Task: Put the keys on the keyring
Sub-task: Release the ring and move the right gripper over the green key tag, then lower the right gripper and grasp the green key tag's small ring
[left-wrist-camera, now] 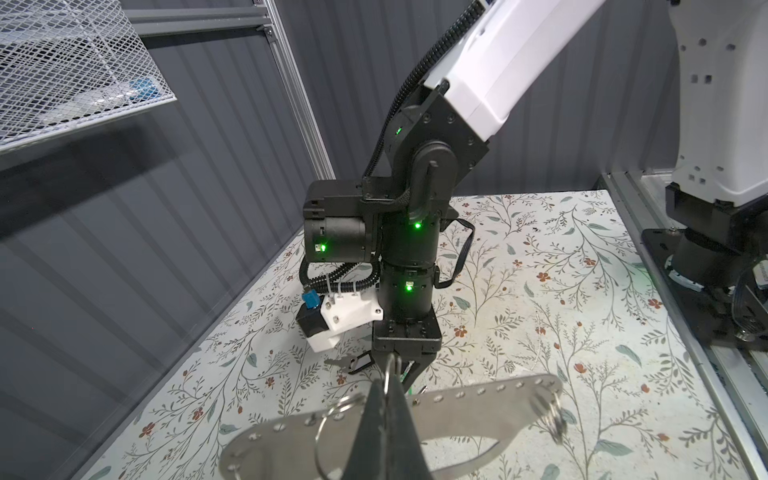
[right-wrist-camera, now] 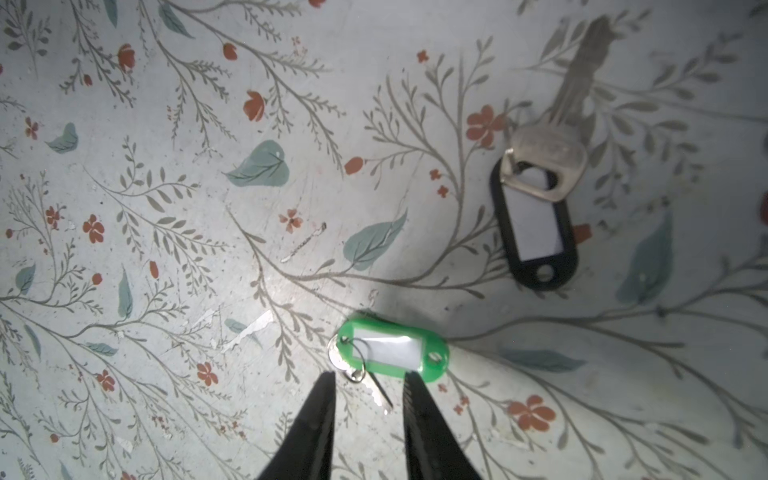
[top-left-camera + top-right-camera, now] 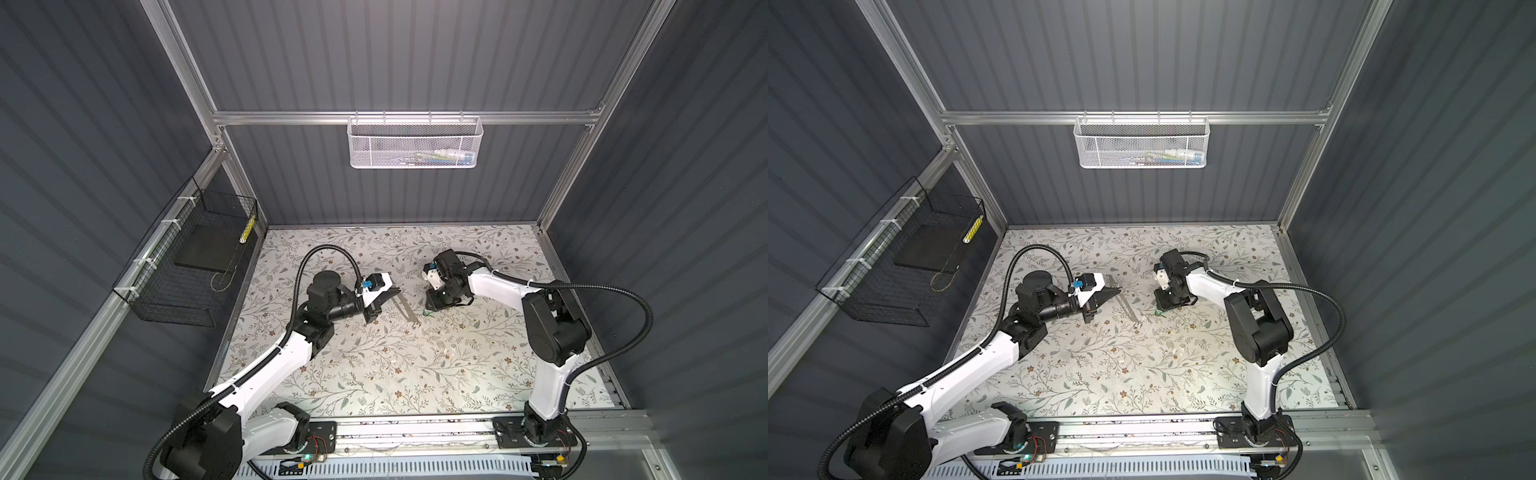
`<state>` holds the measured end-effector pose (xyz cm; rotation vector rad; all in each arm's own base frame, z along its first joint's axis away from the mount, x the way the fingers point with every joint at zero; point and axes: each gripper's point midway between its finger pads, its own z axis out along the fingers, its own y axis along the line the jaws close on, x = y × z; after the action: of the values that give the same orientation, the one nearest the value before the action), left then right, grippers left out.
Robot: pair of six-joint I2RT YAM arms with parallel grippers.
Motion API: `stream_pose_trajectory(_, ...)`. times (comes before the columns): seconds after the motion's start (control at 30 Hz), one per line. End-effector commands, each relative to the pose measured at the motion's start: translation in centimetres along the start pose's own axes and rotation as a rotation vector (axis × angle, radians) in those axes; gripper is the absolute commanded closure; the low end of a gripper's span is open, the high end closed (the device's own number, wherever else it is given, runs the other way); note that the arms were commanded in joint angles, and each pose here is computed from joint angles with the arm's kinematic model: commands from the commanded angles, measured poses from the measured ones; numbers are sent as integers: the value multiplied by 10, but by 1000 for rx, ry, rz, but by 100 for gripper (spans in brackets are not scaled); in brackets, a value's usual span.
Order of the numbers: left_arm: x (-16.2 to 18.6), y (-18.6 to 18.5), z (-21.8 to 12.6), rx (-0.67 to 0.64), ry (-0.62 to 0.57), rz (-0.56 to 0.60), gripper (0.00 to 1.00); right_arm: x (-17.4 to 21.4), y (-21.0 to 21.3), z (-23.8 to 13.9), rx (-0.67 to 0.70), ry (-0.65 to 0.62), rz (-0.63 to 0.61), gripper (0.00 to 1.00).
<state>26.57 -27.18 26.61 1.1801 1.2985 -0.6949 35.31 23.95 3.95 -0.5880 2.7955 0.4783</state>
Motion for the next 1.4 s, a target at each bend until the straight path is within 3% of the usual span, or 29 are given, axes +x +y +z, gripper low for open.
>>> stream_pose_trajectory(0.0,1,3,-1,-12,-12,17,100,14,3,9,-20,44,55,71)
stream_pose_trajectory(0.43,5,2,0,-11,-4,12,100,22,6,23,-16,96,68,73)
stream_pose_trajectory(0.7,6,3,0,-18,-2,14,100,21,10,23,-9,99,33,86)
stream_pose_trajectory(0.87,7,2,-1,-20,-1,13,100,23,13,21,23,108,-61,92)
stream_pose_trajectory(1.1,6,4,-2,-34,-3,19,100,17,6,4,91,49,-60,70)
stream_pose_trajectory(1.37,6,4,-4,-43,-8,26,100,11,11,1,62,-6,-59,65)
